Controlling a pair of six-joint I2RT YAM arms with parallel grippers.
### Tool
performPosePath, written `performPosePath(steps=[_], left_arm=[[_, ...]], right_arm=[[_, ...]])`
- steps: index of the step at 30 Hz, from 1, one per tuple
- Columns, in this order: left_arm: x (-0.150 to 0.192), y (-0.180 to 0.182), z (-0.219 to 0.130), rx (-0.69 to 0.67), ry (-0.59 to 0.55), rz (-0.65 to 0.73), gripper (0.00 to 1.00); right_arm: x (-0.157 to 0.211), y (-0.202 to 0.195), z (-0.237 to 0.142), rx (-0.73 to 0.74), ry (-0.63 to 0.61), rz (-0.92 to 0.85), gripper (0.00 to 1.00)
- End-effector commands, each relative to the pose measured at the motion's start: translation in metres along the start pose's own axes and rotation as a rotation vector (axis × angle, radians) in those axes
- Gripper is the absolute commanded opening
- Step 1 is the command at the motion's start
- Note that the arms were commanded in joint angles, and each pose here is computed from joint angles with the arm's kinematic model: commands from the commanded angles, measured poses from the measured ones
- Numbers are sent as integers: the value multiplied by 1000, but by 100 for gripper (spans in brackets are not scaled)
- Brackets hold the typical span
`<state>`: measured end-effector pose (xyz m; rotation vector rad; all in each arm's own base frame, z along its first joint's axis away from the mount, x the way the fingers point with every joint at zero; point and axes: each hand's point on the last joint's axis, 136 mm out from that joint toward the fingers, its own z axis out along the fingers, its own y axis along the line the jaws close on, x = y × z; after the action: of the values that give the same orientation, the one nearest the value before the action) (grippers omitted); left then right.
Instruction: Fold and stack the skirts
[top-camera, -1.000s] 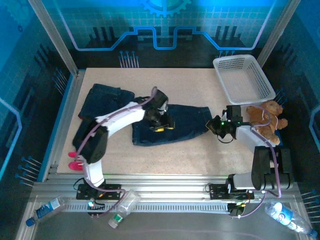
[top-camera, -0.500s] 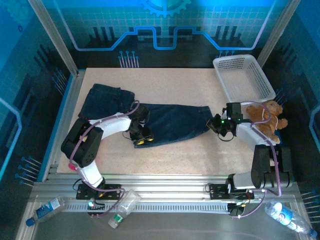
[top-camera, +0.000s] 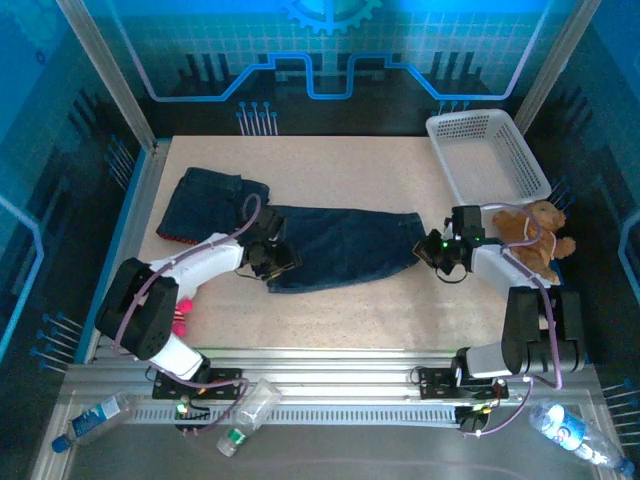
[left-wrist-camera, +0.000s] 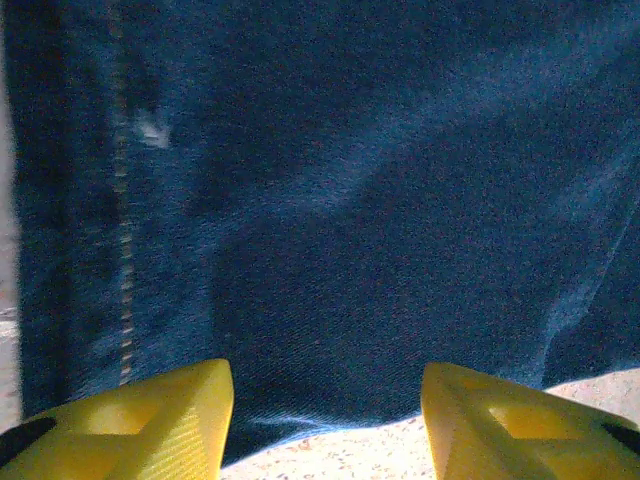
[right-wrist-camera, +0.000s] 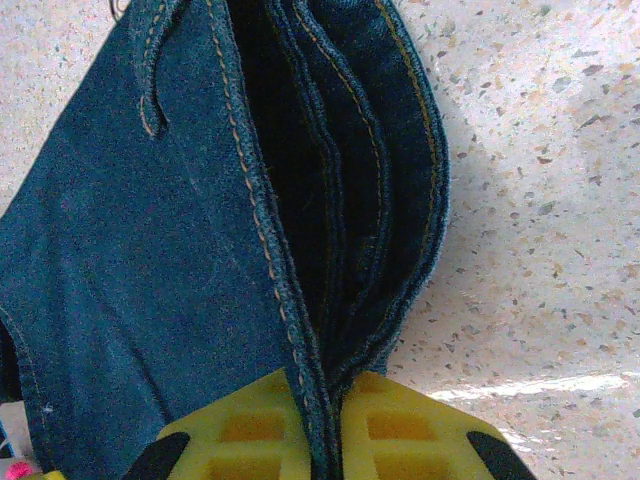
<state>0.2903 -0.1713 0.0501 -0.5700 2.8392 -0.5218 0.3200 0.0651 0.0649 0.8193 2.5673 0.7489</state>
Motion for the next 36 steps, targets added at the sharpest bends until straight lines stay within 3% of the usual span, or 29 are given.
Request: performPosePath(steps=[1, 4, 11, 19, 29, 33, 36], left_arm=[[16, 36, 26, -101, 52, -83, 49], [22, 38, 36, -118, 99, -90, 44], [17, 13, 31, -60, 100, -25, 47], [22, 0, 40, -34, 140, -5, 47], [18, -12, 32, 19, 124, 0, 49], [14, -18, 21, 64, 121, -27, 50], [7, -29, 1, 125, 83, -42, 58]], right_arm=[[-1, -2, 1, 18, 1, -4, 0], [-1, -1, -1, 12, -5, -11, 0], [-10, 27, -21, -39, -83, -145, 0], [7, 110, -42, -26, -157, -656, 0], [96, 205, -14, -140, 11, -1138, 0], [125, 207, 22, -73, 144, -1224, 0], [131, 206, 40, -58, 188, -1207, 0]])
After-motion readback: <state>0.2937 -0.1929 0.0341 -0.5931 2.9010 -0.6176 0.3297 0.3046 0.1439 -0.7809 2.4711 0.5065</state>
